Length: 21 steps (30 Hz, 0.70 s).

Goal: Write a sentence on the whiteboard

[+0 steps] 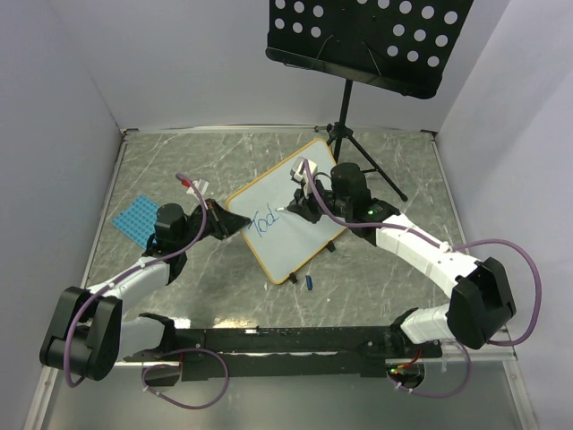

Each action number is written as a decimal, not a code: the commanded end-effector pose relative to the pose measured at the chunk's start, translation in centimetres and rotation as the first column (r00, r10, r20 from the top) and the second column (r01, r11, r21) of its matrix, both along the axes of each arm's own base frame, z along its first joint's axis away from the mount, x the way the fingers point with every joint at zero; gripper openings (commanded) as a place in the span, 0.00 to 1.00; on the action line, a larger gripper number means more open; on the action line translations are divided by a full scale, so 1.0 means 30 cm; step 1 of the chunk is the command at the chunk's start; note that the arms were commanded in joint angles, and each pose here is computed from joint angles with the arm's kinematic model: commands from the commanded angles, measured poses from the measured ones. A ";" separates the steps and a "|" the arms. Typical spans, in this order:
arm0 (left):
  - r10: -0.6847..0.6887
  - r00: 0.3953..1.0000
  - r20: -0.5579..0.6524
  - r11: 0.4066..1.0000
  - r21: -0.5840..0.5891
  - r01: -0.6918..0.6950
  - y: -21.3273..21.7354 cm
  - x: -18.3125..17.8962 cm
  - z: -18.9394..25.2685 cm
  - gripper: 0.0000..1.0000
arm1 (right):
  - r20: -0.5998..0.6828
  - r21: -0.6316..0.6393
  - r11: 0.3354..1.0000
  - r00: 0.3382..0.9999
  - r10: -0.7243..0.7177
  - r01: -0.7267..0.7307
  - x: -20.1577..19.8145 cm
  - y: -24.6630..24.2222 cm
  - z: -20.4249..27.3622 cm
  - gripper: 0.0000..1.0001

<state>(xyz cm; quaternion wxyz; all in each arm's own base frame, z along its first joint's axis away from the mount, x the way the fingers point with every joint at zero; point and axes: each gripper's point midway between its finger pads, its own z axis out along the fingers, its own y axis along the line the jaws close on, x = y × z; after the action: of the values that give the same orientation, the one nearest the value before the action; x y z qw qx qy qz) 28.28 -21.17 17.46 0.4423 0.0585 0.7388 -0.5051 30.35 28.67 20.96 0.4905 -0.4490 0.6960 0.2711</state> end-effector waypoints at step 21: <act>-0.114 0.993 0.010 0.992 0.049 0.113 -0.030 -0.070 -0.045 0.01 | 0.003 -0.051 0.999 1.000 -0.015 0.015 0.021 -0.052 -0.016 0.00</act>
<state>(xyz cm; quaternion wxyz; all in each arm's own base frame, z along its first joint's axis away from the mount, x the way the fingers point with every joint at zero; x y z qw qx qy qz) 28.28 -21.17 17.45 0.4422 0.0584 0.7390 -0.5049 29.78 27.96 19.76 0.4633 -0.4674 0.7028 0.2700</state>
